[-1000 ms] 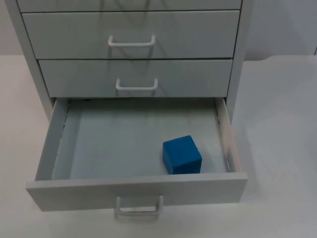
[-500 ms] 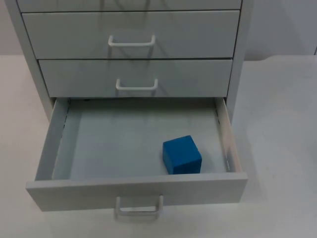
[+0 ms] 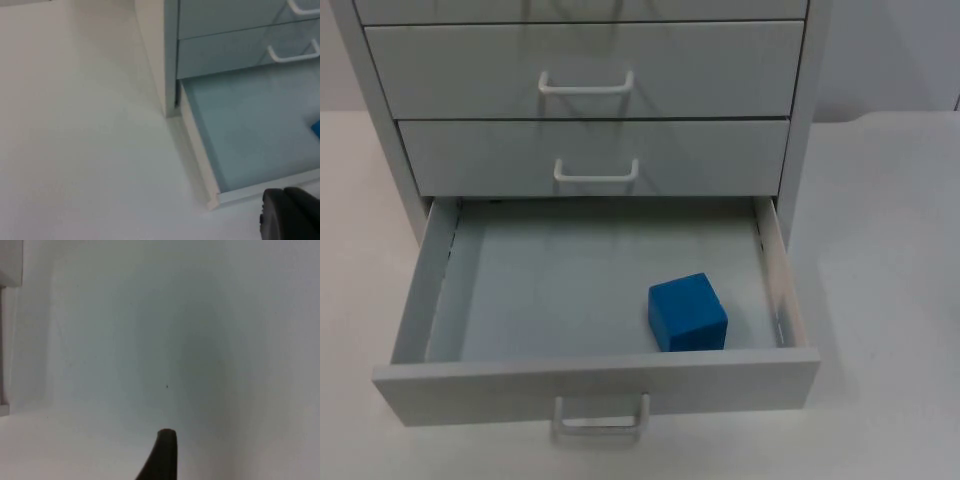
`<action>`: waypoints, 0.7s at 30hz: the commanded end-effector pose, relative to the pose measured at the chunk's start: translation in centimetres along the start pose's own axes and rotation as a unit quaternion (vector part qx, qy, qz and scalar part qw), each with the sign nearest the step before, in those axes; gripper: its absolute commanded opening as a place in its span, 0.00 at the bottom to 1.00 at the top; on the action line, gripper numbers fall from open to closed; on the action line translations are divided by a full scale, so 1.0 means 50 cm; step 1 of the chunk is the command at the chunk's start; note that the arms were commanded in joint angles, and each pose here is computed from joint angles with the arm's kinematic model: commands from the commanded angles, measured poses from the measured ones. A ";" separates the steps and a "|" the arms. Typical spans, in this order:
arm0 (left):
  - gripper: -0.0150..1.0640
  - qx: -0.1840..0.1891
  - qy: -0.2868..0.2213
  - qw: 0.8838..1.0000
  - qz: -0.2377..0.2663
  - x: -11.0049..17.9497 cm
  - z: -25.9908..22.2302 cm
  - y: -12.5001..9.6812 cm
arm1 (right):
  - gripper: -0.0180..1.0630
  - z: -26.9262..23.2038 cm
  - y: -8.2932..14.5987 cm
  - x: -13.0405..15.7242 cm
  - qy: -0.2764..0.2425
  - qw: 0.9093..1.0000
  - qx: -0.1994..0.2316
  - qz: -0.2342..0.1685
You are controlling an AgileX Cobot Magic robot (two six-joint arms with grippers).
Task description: Open the drawer with the left hand, place the block into the drawer with the right hand, then close the drawer with the left hand.
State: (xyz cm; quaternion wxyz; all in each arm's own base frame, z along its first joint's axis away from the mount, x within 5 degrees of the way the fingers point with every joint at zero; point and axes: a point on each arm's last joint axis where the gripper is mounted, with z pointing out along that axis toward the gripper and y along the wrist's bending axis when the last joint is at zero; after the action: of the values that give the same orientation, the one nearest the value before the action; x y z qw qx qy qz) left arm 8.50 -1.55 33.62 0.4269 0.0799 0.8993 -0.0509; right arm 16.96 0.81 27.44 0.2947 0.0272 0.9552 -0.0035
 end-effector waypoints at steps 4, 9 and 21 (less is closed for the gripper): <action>0.01 -0.004 0.034 0.999 0.009 -0.006 0.026 0.005 | 0.73 -0.001 -0.004 0.003 0.000 1.000 0.005 -0.003; 0.01 0.055 0.074 0.996 0.021 -0.023 0.081 -0.007 | 0.73 -0.001 -0.003 0.001 -0.004 1.000 0.004 -0.003; 0.01 0.117 0.071 0.989 0.055 -0.057 0.174 -0.038 | 0.73 -0.001 -0.002 -0.004 -0.019 1.000 0.001 -0.003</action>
State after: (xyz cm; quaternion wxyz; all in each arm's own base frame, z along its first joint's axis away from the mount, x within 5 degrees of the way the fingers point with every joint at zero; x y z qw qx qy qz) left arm 16.16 -4.64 30.28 0.3367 0.1788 0.9165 -0.1216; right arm 17.14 0.81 27.57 0.3064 0.0255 0.9516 -0.0034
